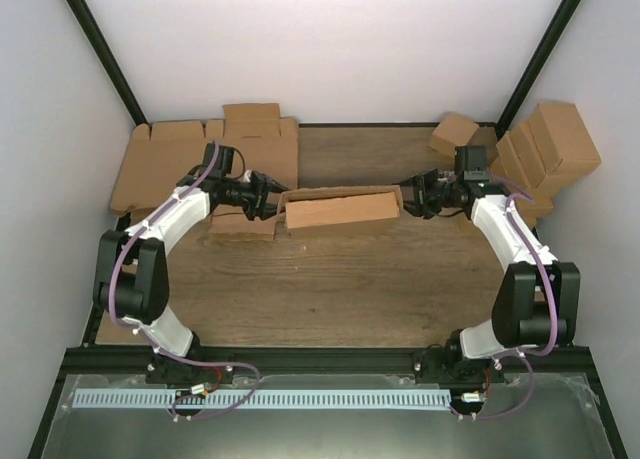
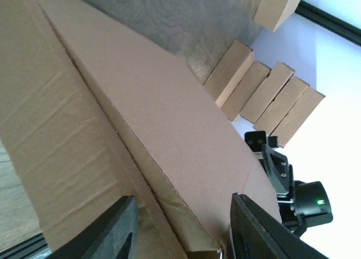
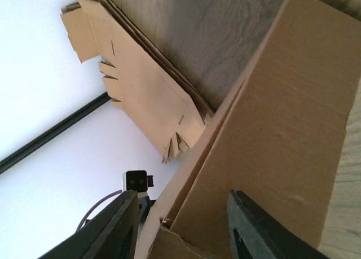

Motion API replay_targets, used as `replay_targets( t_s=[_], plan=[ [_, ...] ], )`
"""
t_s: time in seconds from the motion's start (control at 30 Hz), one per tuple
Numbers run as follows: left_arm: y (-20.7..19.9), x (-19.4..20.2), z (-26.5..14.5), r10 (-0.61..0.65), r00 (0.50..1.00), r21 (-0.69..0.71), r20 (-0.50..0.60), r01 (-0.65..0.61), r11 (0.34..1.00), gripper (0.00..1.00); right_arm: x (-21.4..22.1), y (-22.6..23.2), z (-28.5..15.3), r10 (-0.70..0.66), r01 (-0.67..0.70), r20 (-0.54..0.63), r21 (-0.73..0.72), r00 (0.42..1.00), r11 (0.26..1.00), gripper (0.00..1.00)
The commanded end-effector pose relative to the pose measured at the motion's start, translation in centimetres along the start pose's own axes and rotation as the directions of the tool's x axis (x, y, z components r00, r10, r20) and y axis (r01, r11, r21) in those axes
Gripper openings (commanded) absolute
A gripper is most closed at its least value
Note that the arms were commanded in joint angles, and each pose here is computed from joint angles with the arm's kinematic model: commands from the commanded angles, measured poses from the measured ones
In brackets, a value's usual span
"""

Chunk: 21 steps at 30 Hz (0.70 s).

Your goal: Fold the paper box

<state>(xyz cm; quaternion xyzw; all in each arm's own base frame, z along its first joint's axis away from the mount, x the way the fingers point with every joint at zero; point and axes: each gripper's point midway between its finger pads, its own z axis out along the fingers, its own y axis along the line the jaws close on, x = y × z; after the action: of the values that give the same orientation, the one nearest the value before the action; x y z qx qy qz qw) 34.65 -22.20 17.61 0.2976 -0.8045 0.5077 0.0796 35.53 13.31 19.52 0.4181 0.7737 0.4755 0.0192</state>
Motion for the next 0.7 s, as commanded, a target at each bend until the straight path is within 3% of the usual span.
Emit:
replay_targets(
  t_s=[0.0,0.13,0.37,0.67],
  plan=[
    [-2.7,-1.2,0.4,0.020,1.000,0.061,-0.002,-0.020,0.998,0.51,0.6,2.6,0.6,-0.020,0.016,-0.067,-0.067,0.998,0.998,0.46],
    [-3.4,-2.8,0.3,0.035,0.999,0.072,0.035,-0.038,0.997,0.60,-0.3,3.1,1.3,-0.034,0.029,-0.060,-0.069,0.998,0.997,0.50],
    [-4.4,-4.8,-1.4,0.127,0.978,0.040,0.165,-0.135,0.990,0.75,-3.0,3.9,0.1,-0.111,0.115,0.052,-0.092,0.993,0.989,0.78],
    [-2.7,-7.2,-4.1,0.281,0.907,-0.085,0.315,-0.268,0.960,0.84,-6.3,3.8,-0.7,-0.353,0.355,0.176,0.019,0.919,0.935,0.81]
  ],
)
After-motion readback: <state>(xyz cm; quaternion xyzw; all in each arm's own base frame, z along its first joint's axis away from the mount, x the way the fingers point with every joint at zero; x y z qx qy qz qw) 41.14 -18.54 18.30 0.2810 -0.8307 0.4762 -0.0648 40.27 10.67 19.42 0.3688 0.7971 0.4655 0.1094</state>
